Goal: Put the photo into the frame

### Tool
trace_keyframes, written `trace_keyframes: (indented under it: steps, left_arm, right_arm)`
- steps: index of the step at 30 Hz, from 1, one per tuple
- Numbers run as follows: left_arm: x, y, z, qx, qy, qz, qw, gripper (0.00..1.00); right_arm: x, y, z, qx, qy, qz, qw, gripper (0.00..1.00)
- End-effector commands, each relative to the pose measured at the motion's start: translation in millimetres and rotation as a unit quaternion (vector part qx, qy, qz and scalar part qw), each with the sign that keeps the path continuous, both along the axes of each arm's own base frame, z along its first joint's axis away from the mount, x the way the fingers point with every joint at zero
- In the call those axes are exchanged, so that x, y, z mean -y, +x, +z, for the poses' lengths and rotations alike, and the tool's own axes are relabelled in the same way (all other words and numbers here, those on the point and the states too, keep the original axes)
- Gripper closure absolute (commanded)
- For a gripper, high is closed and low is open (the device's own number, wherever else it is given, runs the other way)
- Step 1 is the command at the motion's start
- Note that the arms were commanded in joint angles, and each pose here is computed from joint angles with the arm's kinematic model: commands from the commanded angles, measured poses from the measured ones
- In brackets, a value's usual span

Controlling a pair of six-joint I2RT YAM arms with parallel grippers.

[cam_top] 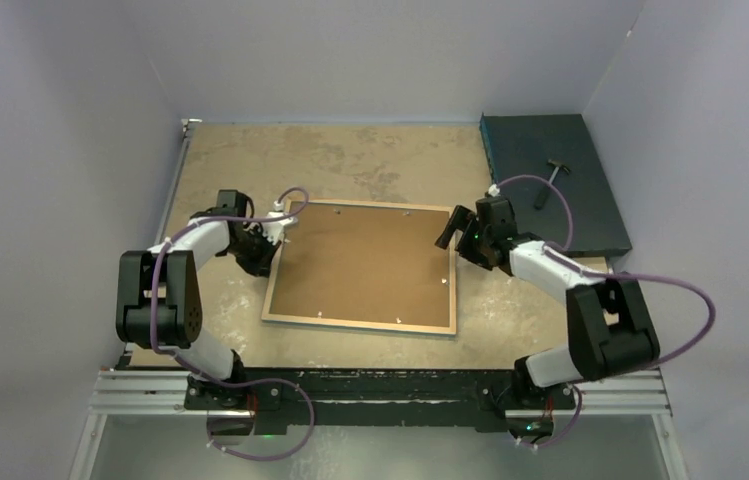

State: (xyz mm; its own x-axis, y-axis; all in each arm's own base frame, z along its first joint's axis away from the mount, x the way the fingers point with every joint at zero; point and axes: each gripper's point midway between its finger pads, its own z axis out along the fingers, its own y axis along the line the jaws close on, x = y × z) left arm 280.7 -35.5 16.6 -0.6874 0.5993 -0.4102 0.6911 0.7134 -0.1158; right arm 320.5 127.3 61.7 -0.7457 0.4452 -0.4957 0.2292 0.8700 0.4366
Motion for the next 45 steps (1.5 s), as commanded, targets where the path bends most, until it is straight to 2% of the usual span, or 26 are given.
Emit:
trace_keyframes:
  steps: [1,6,11,15,19,25,29,31,34,38,39,42,45]
  left_arm:
    - [0.7,-2.1,5.3,0.02,0.014,-0.031,0.999,0.99]
    - [5.7,-11.7,1.8,0.015,0.017,-0.056,0.998,0.99]
    - [20.9,-19.6,2.8,0.008,0.0,-0.083,0.996,0.99]
    - [46.2,-25.4,6.7,0.006,-0.011,-0.128,0.992,0.98]
    - [83.9,-39.8,13.1,-0.001,-0.018,-0.2,0.98,0.97]
    - [104.3,-48.6,63.1,-0.016,-0.053,-0.272,0.961,0.83]
    - [112.7,-25.4,114.9,0.039,-0.068,-0.281,0.956,0.72]
    - [111.1,6.7,133.4,0.089,-0.059,-0.246,0.963,0.69]
    - [87.2,91.0,142.8,0.181,-0.029,-0.115,0.976,0.72]
    - [15.0,165.8,117.9,0.193,0.019,0.067,0.979,0.79]
    - [0.2,177.2,110.9,0.186,0.018,0.103,0.977,0.79]
    - [-21.2,187.4,80.3,0.151,0.007,0.139,0.979,0.8]
    - [-21.8,180.9,45.4,0.109,0.008,0.14,0.984,0.83]
  right_arm:
    - [-21.3,22.8,-10.2,0.004,0.025,0.039,0.999,0.01]
    - [-55.3,69.7,6.7,0.04,0.057,0.065,0.995,0.01]
    - [-98.9,117.8,20.0,0.054,0.056,0.097,0.992,0.01]
    - [-136.9,149.5,18.3,0.054,0.055,0.128,0.989,0.01]
    - [-159.0,162.4,8.1,0.04,0.036,0.14,0.989,0.01]
    - [-152.3,164.8,13.9,0.047,0.026,0.128,0.99,0.02]
    - [-161.5,169.7,10.9,0.047,0.035,0.154,0.986,0.04]
    - [-167.8,171.4,1.8,0.036,0.039,0.166,0.985,0.05]
    - [-169.0,180.9,2.3,0.05,0.037,0.163,0.985,0.06]
    - [-158.0,193.0,28.3,0.078,0.012,0.132,0.988,0.1]
    - [-154.4,199.9,45.4,0.107,0.003,0.122,0.987,0.13]
    - [-158.4,203.6,84.0,0.163,-0.014,0.113,0.98,0.3]
    - [-174.0,202.0,90.5,0.175,-0.035,0.125,0.976,0.49]
